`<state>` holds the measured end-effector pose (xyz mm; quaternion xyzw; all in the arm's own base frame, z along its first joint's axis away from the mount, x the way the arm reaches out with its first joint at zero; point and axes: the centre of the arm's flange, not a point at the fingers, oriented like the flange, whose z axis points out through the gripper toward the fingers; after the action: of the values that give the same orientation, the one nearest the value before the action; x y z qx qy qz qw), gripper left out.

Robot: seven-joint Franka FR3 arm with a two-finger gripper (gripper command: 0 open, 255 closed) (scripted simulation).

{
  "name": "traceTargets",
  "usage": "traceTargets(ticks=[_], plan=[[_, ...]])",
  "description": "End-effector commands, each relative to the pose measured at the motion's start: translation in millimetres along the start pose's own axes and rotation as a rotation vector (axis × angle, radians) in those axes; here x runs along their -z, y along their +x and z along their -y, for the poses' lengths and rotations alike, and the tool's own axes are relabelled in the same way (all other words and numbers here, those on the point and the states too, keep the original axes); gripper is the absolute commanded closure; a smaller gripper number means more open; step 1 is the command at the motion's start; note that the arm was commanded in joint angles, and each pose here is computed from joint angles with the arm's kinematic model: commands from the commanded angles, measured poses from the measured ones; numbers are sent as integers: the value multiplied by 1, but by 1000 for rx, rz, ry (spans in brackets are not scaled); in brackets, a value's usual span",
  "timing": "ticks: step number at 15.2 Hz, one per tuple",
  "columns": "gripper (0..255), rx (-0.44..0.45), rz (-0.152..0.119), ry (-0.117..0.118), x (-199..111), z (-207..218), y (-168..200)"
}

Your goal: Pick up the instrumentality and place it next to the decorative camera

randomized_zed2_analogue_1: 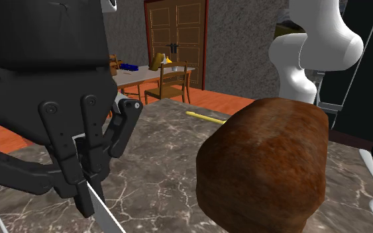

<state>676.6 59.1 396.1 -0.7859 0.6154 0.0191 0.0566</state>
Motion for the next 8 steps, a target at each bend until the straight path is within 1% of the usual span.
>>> traceTargets(ticks=[1,8], plan=[[255,0,0,0,11,1,0],[255,0,0,0,47,4,-4]])
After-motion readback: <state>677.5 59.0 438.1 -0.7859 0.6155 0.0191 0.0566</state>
